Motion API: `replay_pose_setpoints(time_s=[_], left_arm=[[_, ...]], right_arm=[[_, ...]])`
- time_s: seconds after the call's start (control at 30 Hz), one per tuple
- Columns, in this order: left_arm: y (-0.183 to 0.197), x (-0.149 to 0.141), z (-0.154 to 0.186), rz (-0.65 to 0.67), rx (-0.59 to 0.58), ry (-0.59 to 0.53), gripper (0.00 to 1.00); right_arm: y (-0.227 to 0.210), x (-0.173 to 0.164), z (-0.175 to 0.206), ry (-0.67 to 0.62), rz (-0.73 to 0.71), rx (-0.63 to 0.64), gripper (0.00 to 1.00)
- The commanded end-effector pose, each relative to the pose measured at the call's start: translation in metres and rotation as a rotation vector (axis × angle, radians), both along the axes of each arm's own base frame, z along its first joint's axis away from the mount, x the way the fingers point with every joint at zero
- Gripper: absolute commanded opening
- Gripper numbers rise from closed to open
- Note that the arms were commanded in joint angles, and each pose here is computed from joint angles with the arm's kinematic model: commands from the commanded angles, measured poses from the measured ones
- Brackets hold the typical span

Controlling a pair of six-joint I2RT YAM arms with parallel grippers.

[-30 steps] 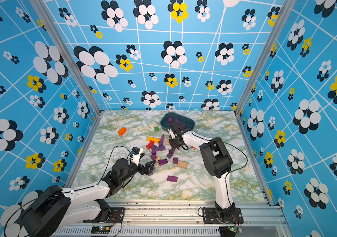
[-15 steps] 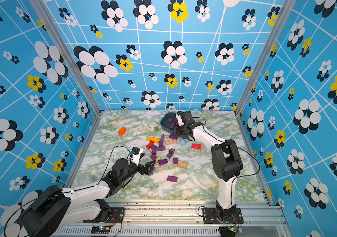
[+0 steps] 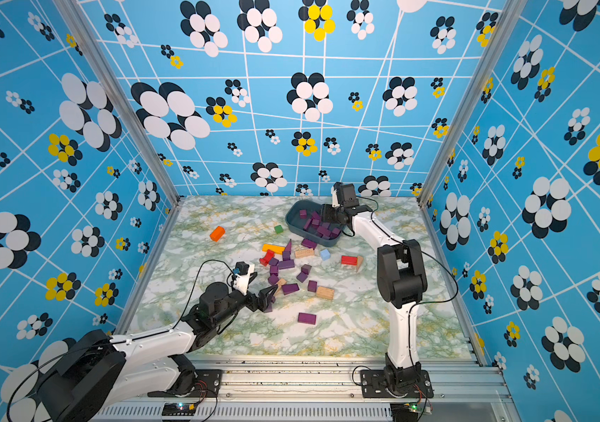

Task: Pick purple bricks into the storage bin
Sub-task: Place the building block in the storage box, then pick up the building block from the center of the board.

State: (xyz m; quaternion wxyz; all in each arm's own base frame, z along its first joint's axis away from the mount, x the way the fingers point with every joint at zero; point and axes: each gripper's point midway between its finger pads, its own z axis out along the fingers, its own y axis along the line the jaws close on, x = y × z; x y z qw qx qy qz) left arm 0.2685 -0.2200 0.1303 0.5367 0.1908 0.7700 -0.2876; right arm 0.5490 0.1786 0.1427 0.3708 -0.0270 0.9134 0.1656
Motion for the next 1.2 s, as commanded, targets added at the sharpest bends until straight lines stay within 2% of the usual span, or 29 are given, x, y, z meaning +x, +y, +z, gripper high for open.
replay_pose_setpoints(time_s=[0.0, 0.3, 0.4, 0.57, 0.7, 0.87, 1.03, 1.17], left_arm=[[-0.002, 0.003, 0.006, 0.010, -0.003, -0.006, 0.99], [0.017, 0.011, 0.003, 0.115, 0.065, -0.008, 1.00], [0.019, 0.011, 0.005, 0.121, 0.072, -0.022, 0.99], [0.017, 0.010, 0.007, 0.101, 0.070, -0.040, 0.99], [0.019, 0.010, 0.008, 0.109, 0.081, -0.045, 1.00], [0.019, 0.013, 0.011, 0.121, 0.085, -0.044, 0.99], [0.016, 0.019, 0.014, 0.135, 0.075, -0.010, 0.99], [0.010, 0.026, 0.017, 0.137, 0.094, 0.043, 0.99]], right_arm=[[-0.012, -0.016, 0.047, -0.090, -0.024, -0.017, 0.64], [-0.031, -0.111, 0.058, -0.089, -0.039, 0.067, 0.69], [-0.041, -0.144, 0.057, -0.094, -0.026, 0.055, 0.77], [-0.067, -0.185, 0.054, -0.113, -0.042, -0.050, 0.91], [-0.084, -0.210, 0.061, -0.162, -0.062, -0.099, 0.99], [-0.099, -0.235, 0.064, -0.218, -0.082, -0.135, 0.99], [-0.099, -0.251, 0.061, -0.243, -0.101, -0.063, 0.99], [-0.089, -0.259, 0.040, -0.222, -0.068, 0.005, 0.99]])
